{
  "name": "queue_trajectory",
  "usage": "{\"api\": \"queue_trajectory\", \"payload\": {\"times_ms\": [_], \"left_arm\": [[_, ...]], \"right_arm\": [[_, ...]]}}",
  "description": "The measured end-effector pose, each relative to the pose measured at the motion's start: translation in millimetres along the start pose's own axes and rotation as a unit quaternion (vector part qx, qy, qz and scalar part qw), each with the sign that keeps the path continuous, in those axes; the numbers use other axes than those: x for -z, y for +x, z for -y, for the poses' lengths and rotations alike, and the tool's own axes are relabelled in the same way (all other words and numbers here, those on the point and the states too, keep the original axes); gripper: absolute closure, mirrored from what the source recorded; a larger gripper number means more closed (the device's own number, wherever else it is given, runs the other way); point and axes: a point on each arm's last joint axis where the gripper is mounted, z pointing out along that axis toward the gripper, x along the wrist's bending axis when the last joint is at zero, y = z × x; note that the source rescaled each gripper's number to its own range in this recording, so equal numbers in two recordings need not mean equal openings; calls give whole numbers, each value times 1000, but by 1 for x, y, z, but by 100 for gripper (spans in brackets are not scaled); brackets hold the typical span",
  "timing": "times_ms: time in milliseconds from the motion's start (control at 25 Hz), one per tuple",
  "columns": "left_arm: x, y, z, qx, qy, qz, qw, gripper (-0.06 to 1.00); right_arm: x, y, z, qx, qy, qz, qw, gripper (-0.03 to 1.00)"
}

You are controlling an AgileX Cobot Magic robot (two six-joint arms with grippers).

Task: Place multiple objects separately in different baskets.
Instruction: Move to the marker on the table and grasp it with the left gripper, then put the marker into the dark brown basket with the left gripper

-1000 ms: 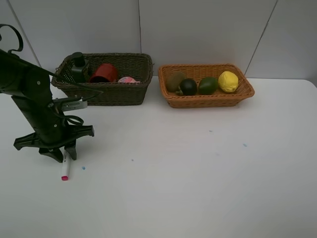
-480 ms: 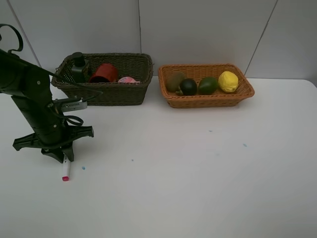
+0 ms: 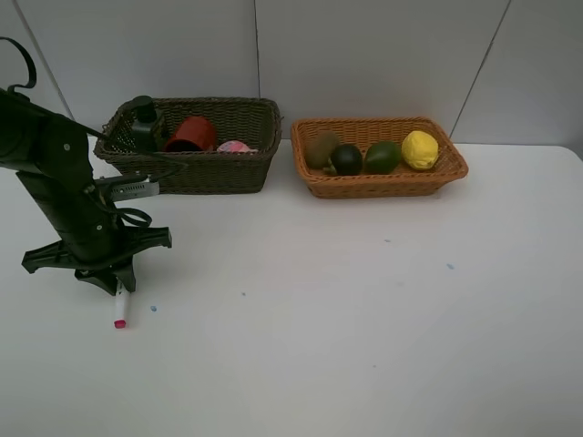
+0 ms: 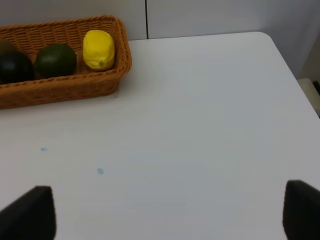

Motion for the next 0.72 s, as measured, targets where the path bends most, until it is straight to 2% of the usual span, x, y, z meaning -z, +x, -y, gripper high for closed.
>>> {"api": "queue_trajectory", "payload": {"times_ms": [200,360,560,720], "left_arm": [[35,0,1,-3,-40,27,999,92],[72,2,6,-27,-81,53,995,92],[119,4,10,-59,-150,91,983,92],[146,-1,1,-79,-198,105,971,92]], "right_arm": [[0,0,0,0,0,0,1000,-2],[0,0,0,0,0,0,1000,-2],[0,0,0,0,0,0,1000,-2],[0,0,0,0,0,0,1000,-2]]}}
